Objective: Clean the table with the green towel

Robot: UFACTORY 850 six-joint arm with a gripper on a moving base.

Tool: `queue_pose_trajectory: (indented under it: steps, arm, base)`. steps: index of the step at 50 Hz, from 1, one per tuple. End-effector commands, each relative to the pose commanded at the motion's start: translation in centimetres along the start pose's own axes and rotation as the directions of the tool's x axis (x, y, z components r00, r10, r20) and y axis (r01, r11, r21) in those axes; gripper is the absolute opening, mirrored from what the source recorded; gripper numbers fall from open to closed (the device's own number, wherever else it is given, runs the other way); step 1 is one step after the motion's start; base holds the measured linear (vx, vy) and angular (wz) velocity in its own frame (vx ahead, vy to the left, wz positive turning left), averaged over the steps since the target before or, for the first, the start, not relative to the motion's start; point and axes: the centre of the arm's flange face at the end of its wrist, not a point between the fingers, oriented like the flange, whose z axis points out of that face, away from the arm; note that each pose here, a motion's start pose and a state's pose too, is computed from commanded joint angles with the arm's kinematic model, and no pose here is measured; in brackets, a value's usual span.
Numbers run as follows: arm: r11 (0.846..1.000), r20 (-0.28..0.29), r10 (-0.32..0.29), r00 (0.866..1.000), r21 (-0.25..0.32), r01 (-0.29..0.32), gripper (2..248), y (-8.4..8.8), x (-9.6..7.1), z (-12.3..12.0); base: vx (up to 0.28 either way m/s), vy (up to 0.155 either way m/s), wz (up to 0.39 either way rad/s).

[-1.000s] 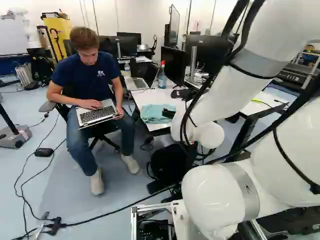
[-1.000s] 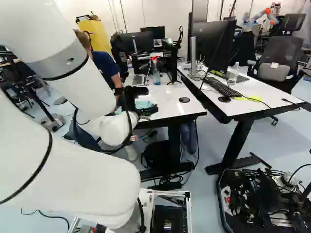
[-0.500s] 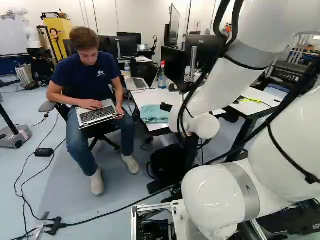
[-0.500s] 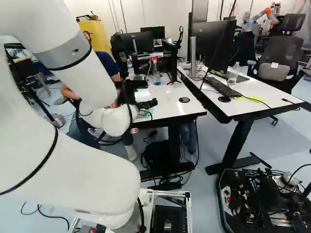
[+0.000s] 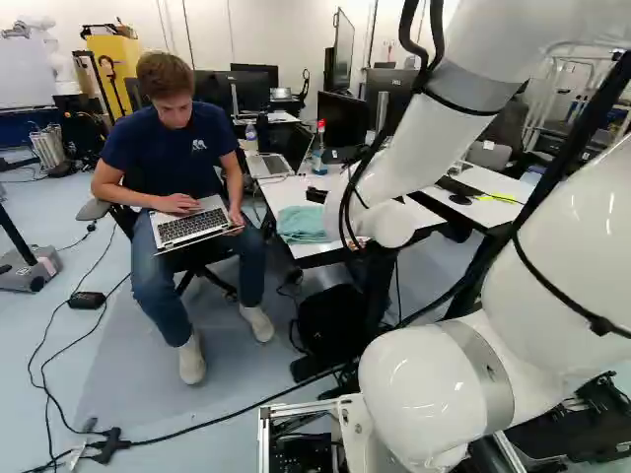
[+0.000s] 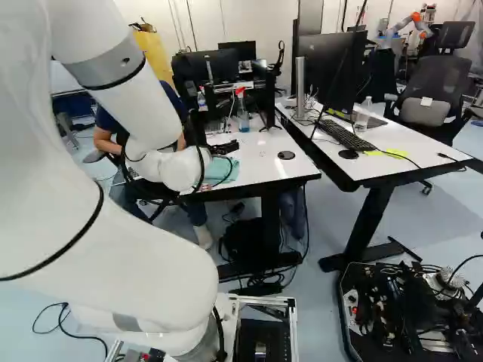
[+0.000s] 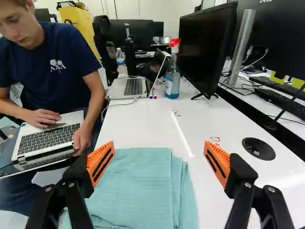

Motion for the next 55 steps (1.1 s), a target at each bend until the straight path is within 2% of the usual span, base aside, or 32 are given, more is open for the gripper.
queue_pose_trajectory:
  steps: [14, 28, 41, 55]
  arm:
    - [1.000, 0.099, 0.006, 0.995, 0.020, -0.008, 247, -1.3, 0.9, 1.6]
    - [0.999, 0.211, 0.014, 0.977, 0.034, -0.022, 247, -2.8, 1.7, 2.9]
    - [0.998, 0.314, 0.030, 0.949, 0.038, -0.045, 247, -4.0, 2.5, 4.2]
    - [0.997, 0.419, 0.057, 0.906, 0.028, -0.076, 247, -4.9, 3.5, 5.7]
  base:
    - [0.000, 0.000, 0.000]
    - [0.000, 0.000, 0.000]
    - [0.000, 0.000, 0.000]
    - [0.000, 0.000, 0.000]
